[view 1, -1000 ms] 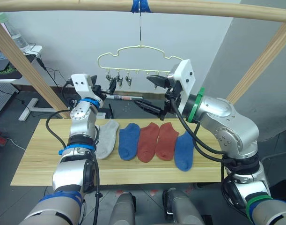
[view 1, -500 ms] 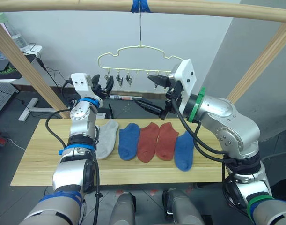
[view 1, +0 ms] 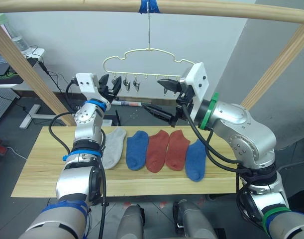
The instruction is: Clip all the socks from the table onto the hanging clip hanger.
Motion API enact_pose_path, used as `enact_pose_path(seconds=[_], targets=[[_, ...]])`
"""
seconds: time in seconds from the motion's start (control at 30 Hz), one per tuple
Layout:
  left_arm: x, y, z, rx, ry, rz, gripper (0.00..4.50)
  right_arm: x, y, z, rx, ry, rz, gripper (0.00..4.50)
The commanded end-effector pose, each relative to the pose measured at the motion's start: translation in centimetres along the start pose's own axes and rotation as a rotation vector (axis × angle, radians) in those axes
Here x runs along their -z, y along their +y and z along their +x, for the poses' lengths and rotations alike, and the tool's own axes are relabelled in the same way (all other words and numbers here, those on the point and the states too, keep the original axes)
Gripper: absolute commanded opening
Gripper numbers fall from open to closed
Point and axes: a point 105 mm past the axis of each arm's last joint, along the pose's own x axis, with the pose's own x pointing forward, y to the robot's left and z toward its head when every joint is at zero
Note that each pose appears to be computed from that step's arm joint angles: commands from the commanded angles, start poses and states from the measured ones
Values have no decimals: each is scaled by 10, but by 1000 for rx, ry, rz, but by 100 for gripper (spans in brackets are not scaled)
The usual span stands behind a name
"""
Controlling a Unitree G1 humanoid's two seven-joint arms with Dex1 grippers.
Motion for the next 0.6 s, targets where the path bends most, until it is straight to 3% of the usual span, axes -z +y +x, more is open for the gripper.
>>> enact_pose_path(seconds=[0.03, 0.23, 0.37, 0.6], targets=[[-18, -1, 5, 11, -60, 23, 254, -14, 2, -2, -2, -49, -37, 450], [-17, -1, 5, 12, -55, 23, 254, -14, 2, -1, 0, -50, -37, 450], [-12, -1, 4, 14, -35, 23, 174, -14, 2, -1, 0, -51, -36, 450], [-9, 0, 3, 13, -19, 26, 174, -14, 2, -2, 4, -52, -34, 450]])
